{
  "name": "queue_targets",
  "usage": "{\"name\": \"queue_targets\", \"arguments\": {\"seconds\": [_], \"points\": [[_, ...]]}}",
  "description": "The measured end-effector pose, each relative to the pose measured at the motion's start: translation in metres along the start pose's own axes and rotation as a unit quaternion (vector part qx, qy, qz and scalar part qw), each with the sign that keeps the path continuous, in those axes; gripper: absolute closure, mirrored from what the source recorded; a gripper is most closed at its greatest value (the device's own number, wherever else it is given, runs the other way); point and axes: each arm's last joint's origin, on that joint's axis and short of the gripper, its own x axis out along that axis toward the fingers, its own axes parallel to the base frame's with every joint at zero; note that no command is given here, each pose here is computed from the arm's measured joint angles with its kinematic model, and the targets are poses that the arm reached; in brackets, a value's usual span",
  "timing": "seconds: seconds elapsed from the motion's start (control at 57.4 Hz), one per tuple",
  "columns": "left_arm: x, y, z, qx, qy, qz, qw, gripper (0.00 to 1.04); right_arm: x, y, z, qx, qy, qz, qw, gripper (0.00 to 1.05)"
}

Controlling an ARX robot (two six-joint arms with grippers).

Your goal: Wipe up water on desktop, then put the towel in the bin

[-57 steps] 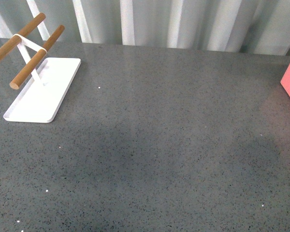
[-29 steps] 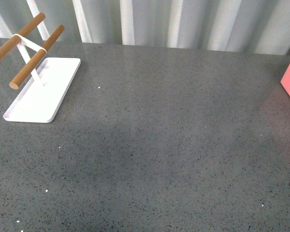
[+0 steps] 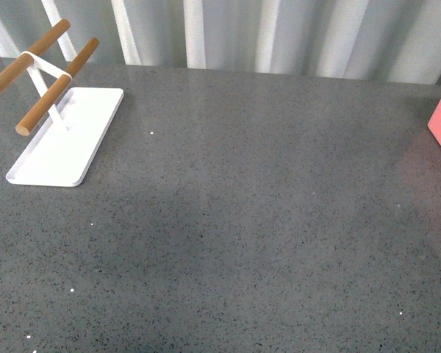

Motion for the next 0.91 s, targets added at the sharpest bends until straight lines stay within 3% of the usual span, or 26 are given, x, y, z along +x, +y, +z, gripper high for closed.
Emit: {"name": "queue_targets", "arguments": {"seconds": [0.174,0.331,0.906], "points": [[0.0,0.0,0.0,0.0,0.0,0.0,1.0,0.07,0.014,-0.002,-0.013,-0.003,0.038,-0.001,0.999,1.0],[0.0,0.0,0.0,0.0,0.0,0.0,1.0,0.07,0.011,-0.009,-0.009,-0.003,0.037,-0.01,0.999,0.98],[0.0,0.0,0.0,0.0,0.0,0.0,1.0,0.07,0.006,-0.015,-0.001,0.001,0.023,-0.016,1.0,0.14]]}}
